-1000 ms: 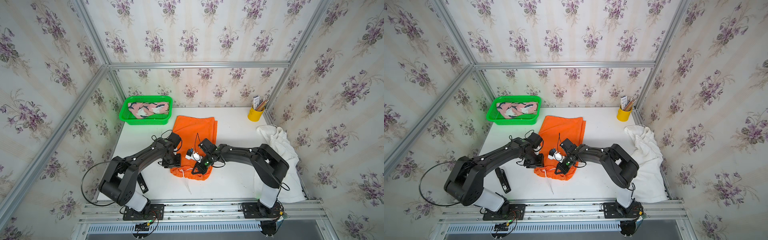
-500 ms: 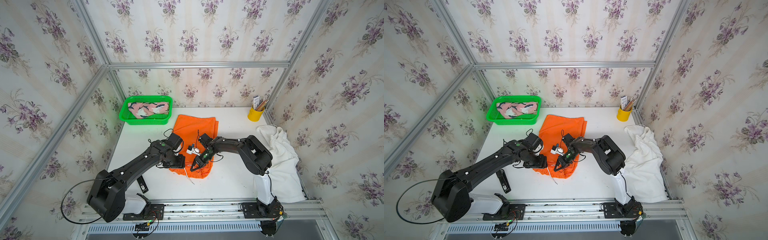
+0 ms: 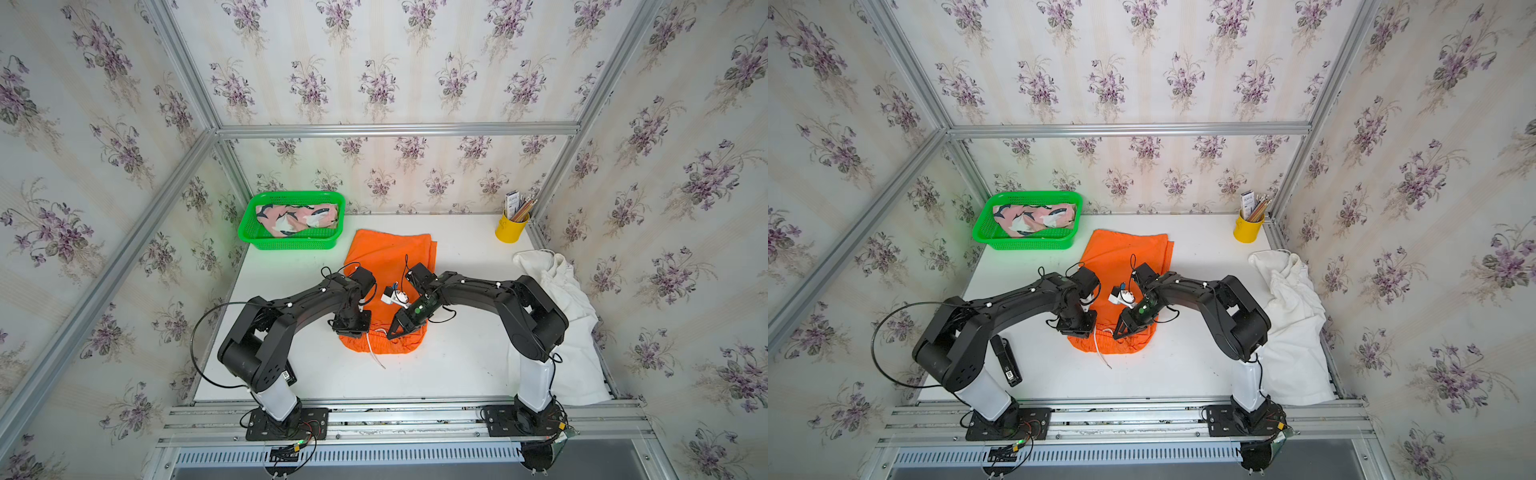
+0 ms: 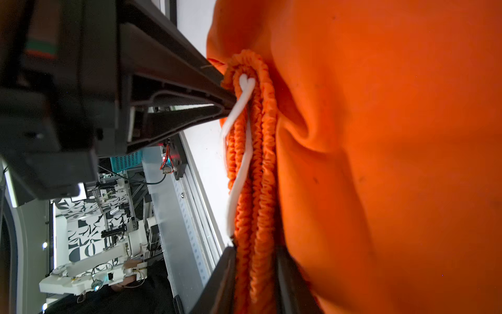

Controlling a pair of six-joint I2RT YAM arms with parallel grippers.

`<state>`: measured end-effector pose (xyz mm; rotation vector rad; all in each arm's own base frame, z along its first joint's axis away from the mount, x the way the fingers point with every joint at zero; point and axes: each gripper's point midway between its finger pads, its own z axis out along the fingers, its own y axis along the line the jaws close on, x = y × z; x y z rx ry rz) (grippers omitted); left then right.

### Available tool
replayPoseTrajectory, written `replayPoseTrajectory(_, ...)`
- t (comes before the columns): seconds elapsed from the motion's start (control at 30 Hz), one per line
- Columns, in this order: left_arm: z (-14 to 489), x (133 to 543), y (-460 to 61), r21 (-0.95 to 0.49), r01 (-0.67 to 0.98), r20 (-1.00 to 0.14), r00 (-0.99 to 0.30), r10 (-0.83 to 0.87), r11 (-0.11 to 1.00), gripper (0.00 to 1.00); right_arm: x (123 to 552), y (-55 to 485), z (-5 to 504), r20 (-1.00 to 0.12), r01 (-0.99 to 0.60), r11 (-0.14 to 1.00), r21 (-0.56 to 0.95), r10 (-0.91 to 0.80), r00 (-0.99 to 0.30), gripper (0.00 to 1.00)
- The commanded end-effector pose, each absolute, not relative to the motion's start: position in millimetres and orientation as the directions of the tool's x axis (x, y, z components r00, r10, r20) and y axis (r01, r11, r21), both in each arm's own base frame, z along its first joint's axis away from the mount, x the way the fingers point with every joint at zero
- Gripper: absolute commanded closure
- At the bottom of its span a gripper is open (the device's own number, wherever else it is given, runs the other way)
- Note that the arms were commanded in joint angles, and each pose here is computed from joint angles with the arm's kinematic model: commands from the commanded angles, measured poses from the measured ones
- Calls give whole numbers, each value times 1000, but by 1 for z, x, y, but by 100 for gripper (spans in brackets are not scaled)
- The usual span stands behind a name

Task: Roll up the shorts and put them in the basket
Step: Roll the shorts at the center of the board.

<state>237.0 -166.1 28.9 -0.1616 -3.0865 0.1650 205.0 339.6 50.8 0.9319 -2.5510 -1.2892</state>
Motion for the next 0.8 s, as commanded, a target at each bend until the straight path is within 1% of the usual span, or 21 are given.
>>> replayPoseTrajectory(0.0, 21, 243, -157, -49, 124, 37, -991, 125, 991, 83, 218, 325, 29, -118, -454, 547, 704, -541, -833, 89)
replayPoseTrajectory(0.07, 19, 244, -157, -46, 127, 39, -991, 128, 991, 83, 227, 314, 14, -100, -439, 611, 658, -507, -856, 96)
replayPoseTrajectory(0.13, 18, 245, -157, -45, 133, 36, -990, 135, 990, 82, 232, 307, 6, -94, -436, 652, 621, -490, -866, 97)
replayPoseTrajectory(0.17, 18, 246, -157, -43, 134, 38, -990, 136, 990, 82, 235, 305, 5, -101, -442, 665, 602, -486, -868, 95)
replayPoseTrajectory(0.23, 19, 246, -158, -45, 141, 36, -989, 143, 989, 82, 242, 303, 15, -145, -465, 677, 570, -475, -868, 86)
replayPoseTrajectory(0.27, 18, 247, -159, -47, 143, 35, -989, 145, 989, 82, 248, 303, 22, -180, -483, 680, 552, -469, -865, 83)
replayPoseTrajectory(0.33, 17, 246, -160, -53, 141, 39, -989, 143, 989, 82, 260, 303, 47, -284, -540, 676, 502, -460, -841, 76)
replayPoseTrajectory(0.43, 15, 246, -162, -65, 139, 49, -989, 142, 988, 82, 261, 313, 81, -425, -659, 622, 424, -506, -751, 65)
replayPoseTrajectory(0.5, 14, 245, -162, -63, 139, 54, -988, 143, 988, 82, 247, 326, 93, -472, -731, 553, 400, -560, -681, 60)
replayPoseTrajectory(0.53, 14, 245, -162, -62, 138, 53, -989, 141, 989, 81, 240, 333, 92, -476, -753, 528, 393, -583, -658, 57)
replayPoseTrajectory(0.67, 15, 248, -163, -64, 128, 47, -990, 132, 990, 79, 223, 346, 71, -444, -799, 484, 356, -665, -600, 56)
replayPoseTrajectory(0.77, 18, 249, -164, -68, 122, 40, -991, 125, 990, 78, 224, 345, 51, -414, -806, 504, 310, -691, -592, 56)
